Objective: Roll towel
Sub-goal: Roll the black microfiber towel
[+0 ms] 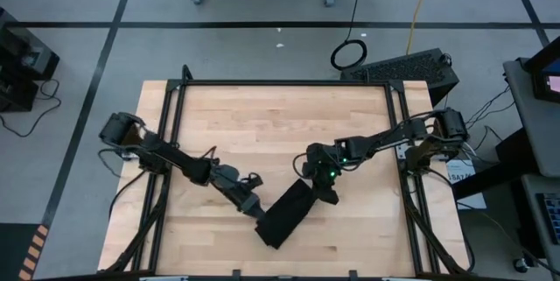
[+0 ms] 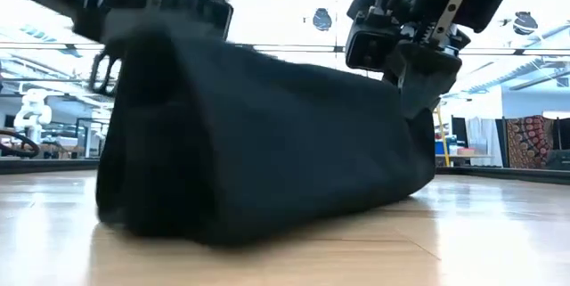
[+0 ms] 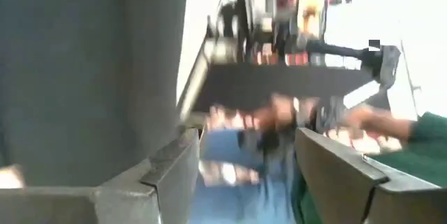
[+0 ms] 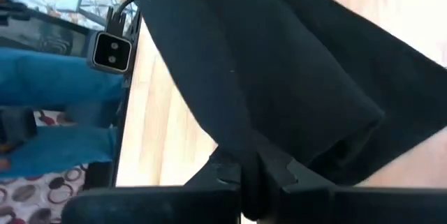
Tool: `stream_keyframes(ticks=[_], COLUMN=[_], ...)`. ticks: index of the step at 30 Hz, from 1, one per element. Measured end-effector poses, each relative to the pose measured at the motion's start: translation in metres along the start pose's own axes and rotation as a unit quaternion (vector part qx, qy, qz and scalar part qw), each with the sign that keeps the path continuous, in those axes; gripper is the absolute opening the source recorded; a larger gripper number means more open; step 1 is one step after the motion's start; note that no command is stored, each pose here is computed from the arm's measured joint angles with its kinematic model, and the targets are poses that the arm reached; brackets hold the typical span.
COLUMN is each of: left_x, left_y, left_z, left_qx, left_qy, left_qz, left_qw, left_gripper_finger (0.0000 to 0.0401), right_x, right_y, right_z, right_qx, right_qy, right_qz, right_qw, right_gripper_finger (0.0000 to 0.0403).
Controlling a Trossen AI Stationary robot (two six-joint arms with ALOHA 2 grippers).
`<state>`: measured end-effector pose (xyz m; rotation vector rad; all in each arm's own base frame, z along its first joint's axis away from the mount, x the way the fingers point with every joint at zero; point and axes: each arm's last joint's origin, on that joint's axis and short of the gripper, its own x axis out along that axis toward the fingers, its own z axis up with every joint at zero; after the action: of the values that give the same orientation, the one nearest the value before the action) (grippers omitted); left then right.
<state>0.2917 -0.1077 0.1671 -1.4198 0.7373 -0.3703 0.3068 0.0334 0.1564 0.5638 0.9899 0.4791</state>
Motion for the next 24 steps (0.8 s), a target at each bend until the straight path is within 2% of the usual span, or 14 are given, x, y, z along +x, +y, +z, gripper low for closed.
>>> stream_keyframes(ticks=[3,7,12,17,24], left_x=[-0.007,-0.014,-0.006,0.019,0.056], left_y=[-0.020,-0.041,-0.069,-0.057,-0.011], left_z=[-0.006,-0.023,-0.038,-0.051,-0.054], left_qx=[0.045,0.118,0.221,0.235,0.198], left_qy=[-0.068,-0.087,-0.169,-0.235,-0.232], left_qz=[0.035,0.124,0.138,0.190,0.256], left_qw=[0.996,0.981,0.951,0.924,0.917], left_gripper_finger=[0.0242,0.0242,0.0242,0.0252,0.0334], right_x=[-0.001,-0.004,-0.007,-0.009,-0.009], right_y=[-0.002,-0.005,-0.010,-0.012,-0.013], right_z=[0.001,0.002,0.004,0.005,0.005], right_qx=[0.023,0.049,0.065,0.078,0.103], right_qy=[-0.003,-0.007,-0.013,-0.017,-0.018], right_qz=[-0.001,-0.004,-0.007,-0.009,-0.008], right_qw=[1.000,0.999,0.998,0.997,0.995], right_gripper_finger=[0.0001,0.0001,0.0000,0.0000,0.0000])
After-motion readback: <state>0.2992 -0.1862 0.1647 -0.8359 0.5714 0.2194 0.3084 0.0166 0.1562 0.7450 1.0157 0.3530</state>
